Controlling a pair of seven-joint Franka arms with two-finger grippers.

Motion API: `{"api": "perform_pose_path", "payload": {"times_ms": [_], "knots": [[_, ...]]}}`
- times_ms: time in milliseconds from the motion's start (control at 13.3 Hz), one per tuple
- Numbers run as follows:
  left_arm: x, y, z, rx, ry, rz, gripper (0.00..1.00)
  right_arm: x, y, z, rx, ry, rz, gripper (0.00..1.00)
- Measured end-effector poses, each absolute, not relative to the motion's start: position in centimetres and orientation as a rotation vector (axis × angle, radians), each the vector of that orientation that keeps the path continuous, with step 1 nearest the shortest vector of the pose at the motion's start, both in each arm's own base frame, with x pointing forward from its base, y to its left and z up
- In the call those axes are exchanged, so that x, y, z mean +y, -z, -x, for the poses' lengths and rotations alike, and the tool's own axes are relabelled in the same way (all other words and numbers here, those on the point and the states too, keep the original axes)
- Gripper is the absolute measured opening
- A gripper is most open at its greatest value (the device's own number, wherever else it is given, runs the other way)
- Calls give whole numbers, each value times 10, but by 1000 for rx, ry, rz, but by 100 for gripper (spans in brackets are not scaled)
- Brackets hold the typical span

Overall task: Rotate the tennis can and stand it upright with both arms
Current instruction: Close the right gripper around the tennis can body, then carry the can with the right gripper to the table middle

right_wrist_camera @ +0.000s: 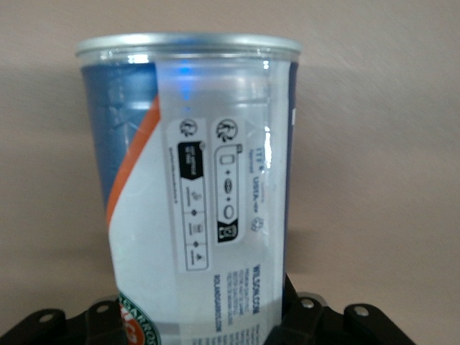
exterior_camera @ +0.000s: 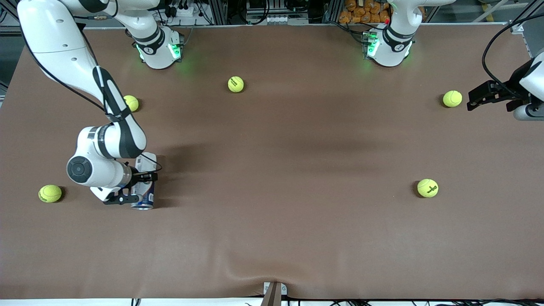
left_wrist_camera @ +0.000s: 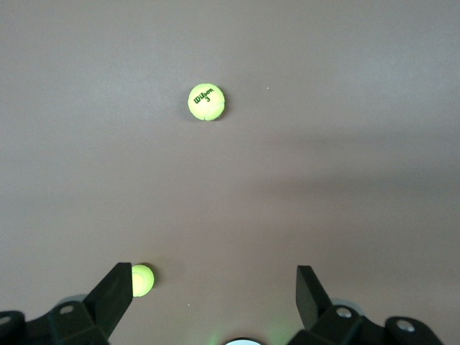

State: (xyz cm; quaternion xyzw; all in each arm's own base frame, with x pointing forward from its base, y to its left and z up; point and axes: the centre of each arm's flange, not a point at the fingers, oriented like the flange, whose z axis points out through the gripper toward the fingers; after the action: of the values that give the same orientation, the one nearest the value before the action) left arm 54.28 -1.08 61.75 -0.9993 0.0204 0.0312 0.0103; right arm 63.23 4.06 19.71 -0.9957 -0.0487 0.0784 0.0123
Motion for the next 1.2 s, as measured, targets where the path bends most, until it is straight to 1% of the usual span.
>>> {"api": "perform_pose_path", "payload": {"times_ms": [150, 300, 525, 675, 900, 1200], "knots": [[-10, -618, -543, 61, -97, 3119, 100, 73, -221, -638, -231, -288, 3098, 69], [-10, -618, -543, 61, -97, 3119, 100, 108, -259, -646, -317, -329, 3091, 69], [-8, -618, -543, 57, -97, 3119, 100, 178, -305, -645, -517, -333, 3098, 69], [-7, -618, -543, 53, -97, 3119, 100, 246, -312, -626, -768, -310, 3105, 69], [-6, -618, -543, 51, -97, 3119, 100, 349, -308, -578, -1157, -275, 3039, 70], [0, -617, -543, 31, -98, 3120, 100, 443, -285, -530, -1668, -141, 2803, 70]]}}
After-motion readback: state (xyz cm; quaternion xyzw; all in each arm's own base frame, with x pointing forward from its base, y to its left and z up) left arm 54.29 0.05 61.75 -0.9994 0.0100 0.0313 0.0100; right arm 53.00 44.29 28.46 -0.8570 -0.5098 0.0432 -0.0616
